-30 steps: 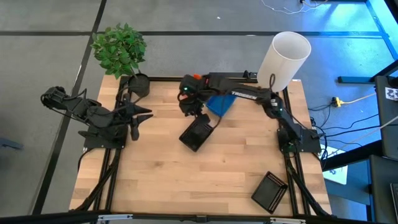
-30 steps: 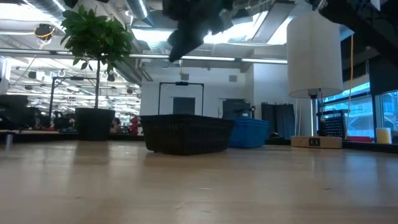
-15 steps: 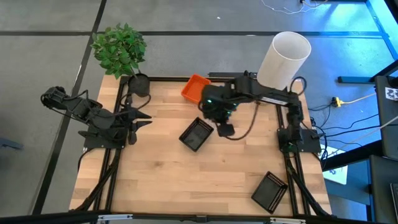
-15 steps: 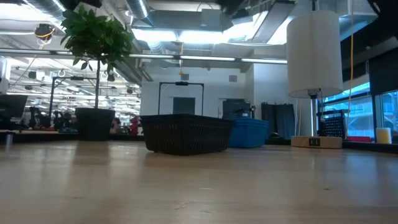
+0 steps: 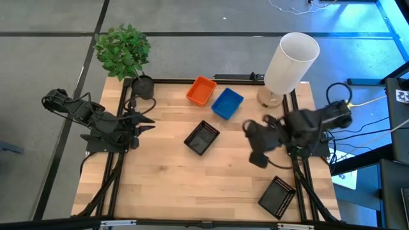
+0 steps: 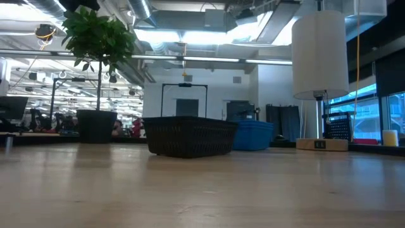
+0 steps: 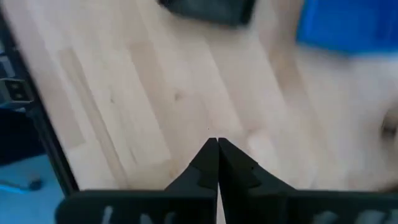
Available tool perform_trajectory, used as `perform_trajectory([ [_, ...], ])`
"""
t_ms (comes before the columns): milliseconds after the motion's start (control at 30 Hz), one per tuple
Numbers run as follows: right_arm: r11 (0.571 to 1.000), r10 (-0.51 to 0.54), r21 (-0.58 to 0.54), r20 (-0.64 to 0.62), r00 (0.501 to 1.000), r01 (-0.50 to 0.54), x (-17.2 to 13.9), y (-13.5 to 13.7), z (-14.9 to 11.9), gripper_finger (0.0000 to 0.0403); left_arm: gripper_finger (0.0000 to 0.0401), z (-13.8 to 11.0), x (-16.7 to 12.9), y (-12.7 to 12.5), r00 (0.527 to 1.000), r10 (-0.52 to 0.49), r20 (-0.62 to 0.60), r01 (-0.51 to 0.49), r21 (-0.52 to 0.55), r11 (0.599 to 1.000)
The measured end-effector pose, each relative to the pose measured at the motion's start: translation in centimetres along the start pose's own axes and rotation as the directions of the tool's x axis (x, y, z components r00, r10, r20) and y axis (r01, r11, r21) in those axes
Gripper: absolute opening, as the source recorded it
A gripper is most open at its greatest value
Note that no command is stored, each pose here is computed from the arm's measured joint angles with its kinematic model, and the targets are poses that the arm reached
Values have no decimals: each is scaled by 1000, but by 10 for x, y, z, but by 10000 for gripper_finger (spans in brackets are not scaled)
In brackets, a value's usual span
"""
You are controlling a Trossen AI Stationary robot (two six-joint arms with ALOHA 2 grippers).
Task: Stack baskets by color
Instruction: Stack the bottom black bin on the black bins
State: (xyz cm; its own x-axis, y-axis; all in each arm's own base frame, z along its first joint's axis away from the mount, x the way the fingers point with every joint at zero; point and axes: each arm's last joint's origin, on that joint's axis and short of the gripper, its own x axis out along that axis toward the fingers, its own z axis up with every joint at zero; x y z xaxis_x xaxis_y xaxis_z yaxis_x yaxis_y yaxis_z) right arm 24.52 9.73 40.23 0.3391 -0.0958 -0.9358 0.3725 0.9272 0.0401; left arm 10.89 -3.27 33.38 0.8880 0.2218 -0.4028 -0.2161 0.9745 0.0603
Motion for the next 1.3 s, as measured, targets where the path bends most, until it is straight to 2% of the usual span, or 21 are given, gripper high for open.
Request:
perform_trajectory([
  [200, 972, -7, 230, -180, 984, 49, 25, 7, -47, 0, 76, 0, 0, 0, 1000, -1, 2, 1, 17, 1000],
  [367, 944, 33, 315, -394, 919, 102, 45, 14, -70, 0, 76, 1, 0, 0, 1000, 4, 8, -5, 14, 1000],
  [500, 942, 49, 310, -504, 863, 127, 60, 14, -80, 7, 76, 1, 0, 0, 1000, 16, 12, -17, 12, 1000],
  [633, 959, 82, 271, -554, 828, 87, 69, 14, -83, 26, 76, 1, 0, 0, 1000, 17, 13, -17, 11, 1000],
  [933, 969, 112, 243, -600, 792, 47, 89, 9, -83, 34, 76, 6, 0, -1, 998, 8, 56, -7, -21, 1000],
  [1033, 972, 158, 236, -602, 783, -14, 97, 10, -83, 34, 76, 6, 0, -1, 998, 7, 61, -6, -24, 1000],
  [1200, 974, 227, 150, -588, 776, -171, 100, 15, -80, 19, 76, 7, 0, -1, 998, 14, 67, -12, -29, 1000],
  [1300, 972, 234, 117, -570, 788, -204, 100, 17, -78, 5, 76, 7, 0, -1, 998, 14, 68, -12, -29, 999],
])
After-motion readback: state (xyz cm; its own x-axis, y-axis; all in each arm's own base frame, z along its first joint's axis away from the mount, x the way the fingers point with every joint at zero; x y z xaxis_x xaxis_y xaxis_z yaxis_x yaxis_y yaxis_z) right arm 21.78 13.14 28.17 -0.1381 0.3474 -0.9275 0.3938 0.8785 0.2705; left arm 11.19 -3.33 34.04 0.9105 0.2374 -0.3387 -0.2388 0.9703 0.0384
